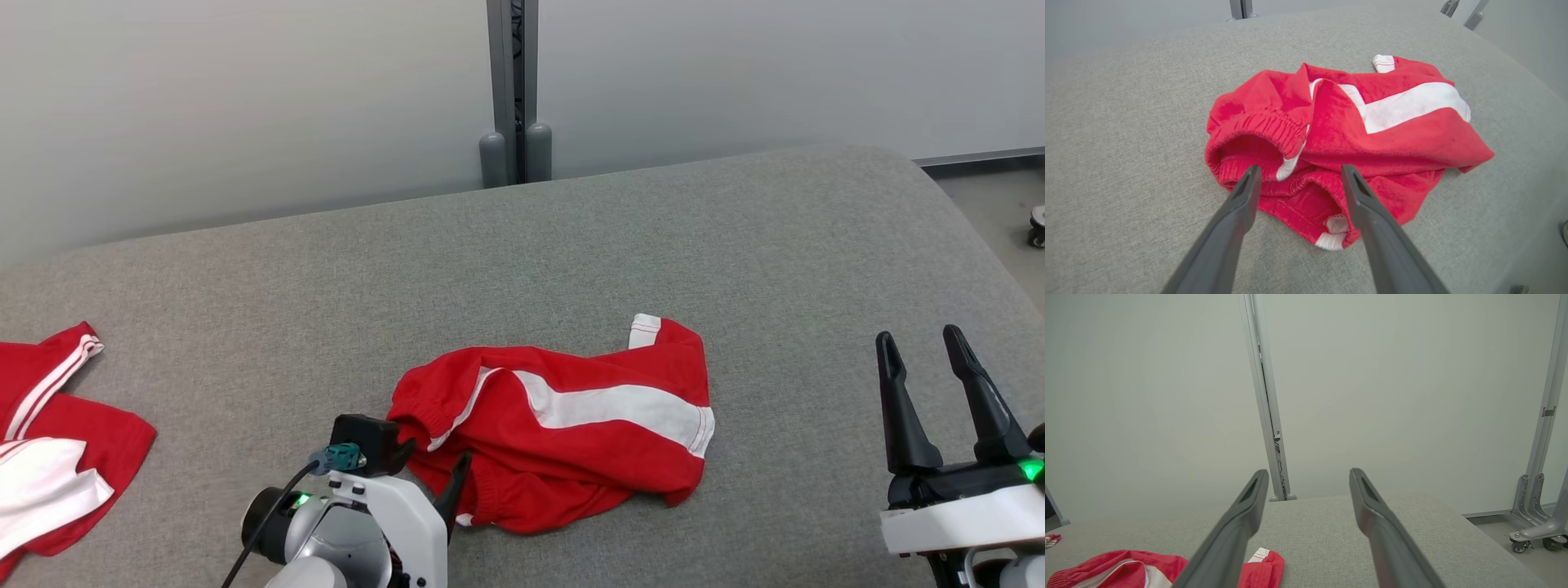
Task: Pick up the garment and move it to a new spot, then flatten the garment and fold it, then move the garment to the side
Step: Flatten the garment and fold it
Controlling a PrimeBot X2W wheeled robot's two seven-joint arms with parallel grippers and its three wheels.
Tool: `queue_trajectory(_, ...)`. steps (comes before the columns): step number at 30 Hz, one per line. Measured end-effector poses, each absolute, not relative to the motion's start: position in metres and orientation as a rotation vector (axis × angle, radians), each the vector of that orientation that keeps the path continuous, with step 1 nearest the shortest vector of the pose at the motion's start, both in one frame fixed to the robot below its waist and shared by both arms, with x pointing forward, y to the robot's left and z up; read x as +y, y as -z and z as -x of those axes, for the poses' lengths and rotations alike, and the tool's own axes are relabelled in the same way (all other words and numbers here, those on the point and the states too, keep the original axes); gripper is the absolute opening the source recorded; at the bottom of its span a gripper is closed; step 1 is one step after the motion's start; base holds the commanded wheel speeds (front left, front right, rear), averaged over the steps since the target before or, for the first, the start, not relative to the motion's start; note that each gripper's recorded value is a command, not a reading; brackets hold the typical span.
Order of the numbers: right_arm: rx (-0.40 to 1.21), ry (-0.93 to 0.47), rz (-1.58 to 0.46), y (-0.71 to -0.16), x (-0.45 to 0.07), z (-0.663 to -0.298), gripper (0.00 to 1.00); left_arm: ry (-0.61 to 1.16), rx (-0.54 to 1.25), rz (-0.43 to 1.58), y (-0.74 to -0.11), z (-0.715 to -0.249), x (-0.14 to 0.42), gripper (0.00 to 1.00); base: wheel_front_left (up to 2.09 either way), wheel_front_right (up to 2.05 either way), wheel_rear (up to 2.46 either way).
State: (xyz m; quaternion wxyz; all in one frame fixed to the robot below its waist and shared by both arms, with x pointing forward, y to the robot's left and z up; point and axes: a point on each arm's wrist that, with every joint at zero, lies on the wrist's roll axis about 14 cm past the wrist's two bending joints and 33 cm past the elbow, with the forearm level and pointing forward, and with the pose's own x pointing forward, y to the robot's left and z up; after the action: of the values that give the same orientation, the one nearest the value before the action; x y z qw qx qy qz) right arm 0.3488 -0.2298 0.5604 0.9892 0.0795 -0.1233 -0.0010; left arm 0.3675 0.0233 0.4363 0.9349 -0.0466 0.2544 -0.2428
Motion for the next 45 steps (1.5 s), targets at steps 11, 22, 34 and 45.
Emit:
queue_trajectory(11,-0.231,-0.003,-0.148,-0.556,-0.231,-0.352,1.0,0.503,0.54,0.105,-0.436,-0.38,0.016,1.0,0.0,0.0,0.0)
queue_trajectory(22,-0.224,-0.012,-0.154,-0.554,-0.229,-0.362,1.0,0.53,0.45,0.146,-0.447,-0.396,0.009,0.0,0.0,0.0,0.0)
queue_trajectory(34,-0.231,-0.068,-0.167,-0.557,-0.21,-0.374,1.0,0.463,0.527,0.019,-0.448,-0.398,0.087,0.0,0.0,0.0,0.0)
queue_trajectory(45,-0.23,-0.08,-0.171,-0.557,-0.205,-0.376,1.0,0.409,0.676,0.044,-0.441,-0.396,0.139,0.0,0.0,0.0,0.0)
